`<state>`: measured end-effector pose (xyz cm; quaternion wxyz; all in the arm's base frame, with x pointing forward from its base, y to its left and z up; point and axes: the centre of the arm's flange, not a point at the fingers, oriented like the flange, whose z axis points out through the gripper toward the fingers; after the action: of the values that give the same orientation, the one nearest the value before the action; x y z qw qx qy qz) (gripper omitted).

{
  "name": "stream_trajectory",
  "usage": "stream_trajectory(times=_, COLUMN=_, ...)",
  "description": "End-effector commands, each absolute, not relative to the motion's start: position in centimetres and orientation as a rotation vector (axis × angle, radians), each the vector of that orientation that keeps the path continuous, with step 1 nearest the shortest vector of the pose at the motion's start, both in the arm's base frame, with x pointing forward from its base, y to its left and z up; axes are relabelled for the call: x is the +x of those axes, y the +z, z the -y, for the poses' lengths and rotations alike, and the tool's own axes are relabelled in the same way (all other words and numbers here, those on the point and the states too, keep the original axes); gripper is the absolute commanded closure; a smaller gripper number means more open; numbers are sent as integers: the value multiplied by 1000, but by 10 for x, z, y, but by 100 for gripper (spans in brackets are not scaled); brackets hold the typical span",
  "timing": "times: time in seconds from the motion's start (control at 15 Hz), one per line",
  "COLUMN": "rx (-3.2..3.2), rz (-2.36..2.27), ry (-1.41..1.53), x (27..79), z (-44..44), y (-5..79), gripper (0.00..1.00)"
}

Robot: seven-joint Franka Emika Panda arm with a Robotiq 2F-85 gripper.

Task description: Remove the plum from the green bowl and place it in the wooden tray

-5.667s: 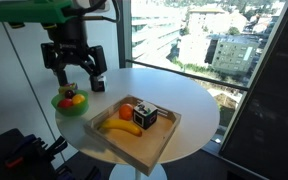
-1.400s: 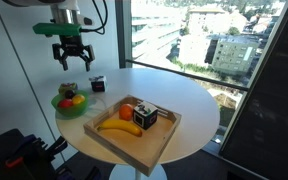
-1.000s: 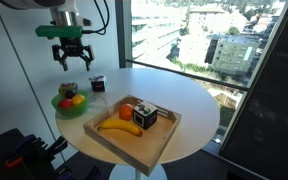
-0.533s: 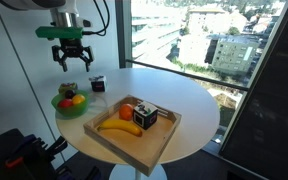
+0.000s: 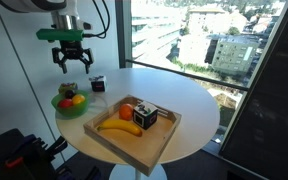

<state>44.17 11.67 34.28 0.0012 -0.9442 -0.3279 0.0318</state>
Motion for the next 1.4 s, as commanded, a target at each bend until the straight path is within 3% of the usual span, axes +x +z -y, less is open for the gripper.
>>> stream_trajectory(times=0.0, rx=-2949, rz=1066, ry=107, x=451, z=-121, y=337, gripper=0)
stream_trajectory(times=1.33, rx=-2913, rz=1196, ry=28, x=411, z=-151, y=288, gripper=0)
